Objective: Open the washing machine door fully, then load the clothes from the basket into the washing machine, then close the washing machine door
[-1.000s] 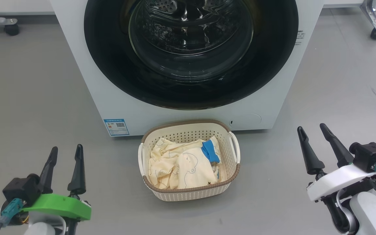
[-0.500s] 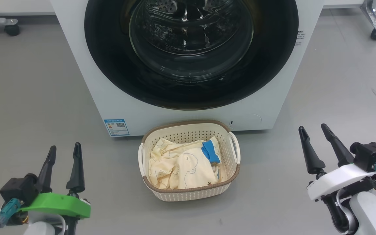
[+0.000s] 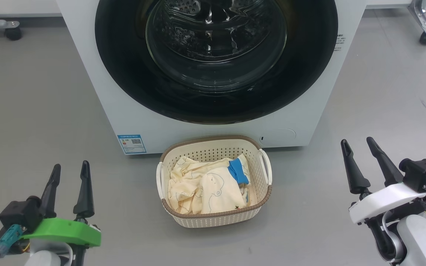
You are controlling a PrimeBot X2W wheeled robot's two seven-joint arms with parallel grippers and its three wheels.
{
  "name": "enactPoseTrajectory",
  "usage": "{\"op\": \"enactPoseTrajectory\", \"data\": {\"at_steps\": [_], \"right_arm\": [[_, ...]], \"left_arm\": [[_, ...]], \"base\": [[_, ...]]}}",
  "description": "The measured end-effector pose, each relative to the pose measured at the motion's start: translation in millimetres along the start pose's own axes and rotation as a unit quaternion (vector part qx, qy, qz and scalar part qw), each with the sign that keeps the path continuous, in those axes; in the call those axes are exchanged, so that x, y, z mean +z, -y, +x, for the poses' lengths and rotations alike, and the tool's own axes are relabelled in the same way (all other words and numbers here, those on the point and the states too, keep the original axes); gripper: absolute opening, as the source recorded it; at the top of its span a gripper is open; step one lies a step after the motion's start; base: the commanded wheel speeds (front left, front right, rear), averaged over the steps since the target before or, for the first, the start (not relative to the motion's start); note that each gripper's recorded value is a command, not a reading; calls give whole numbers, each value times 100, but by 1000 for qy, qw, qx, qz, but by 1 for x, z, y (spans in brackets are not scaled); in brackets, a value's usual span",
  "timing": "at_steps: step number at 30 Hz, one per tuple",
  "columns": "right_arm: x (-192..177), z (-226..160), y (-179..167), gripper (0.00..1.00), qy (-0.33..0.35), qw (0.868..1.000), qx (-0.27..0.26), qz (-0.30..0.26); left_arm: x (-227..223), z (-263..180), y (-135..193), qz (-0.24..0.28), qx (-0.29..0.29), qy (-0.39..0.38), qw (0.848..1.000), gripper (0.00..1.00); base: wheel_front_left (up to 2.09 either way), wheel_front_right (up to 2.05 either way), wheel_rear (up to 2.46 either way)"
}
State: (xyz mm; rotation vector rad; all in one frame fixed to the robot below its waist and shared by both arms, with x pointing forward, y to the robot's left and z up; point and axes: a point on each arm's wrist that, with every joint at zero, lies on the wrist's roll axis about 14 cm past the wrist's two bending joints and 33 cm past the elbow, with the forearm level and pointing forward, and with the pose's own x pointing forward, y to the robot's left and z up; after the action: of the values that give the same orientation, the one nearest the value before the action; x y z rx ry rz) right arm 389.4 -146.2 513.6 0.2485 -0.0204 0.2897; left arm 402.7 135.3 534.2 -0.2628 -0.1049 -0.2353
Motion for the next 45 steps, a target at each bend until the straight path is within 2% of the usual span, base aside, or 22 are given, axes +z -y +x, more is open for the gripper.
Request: {"op": "enactPoseTrajectory", "data": {"at_steps": [25, 45], "right_arm": [[3, 2, -2, 100, 8, 1000, -1, 2], [4, 2, -1, 100, 11, 1000, -3, 2]], "left_arm": [[3, 0, -2, 2, 4, 6, 1000, 100], [1, 1, -1, 10, -1, 3, 1000, 100]], "base": [[5, 5, -9], [47, 47, -93]]}}
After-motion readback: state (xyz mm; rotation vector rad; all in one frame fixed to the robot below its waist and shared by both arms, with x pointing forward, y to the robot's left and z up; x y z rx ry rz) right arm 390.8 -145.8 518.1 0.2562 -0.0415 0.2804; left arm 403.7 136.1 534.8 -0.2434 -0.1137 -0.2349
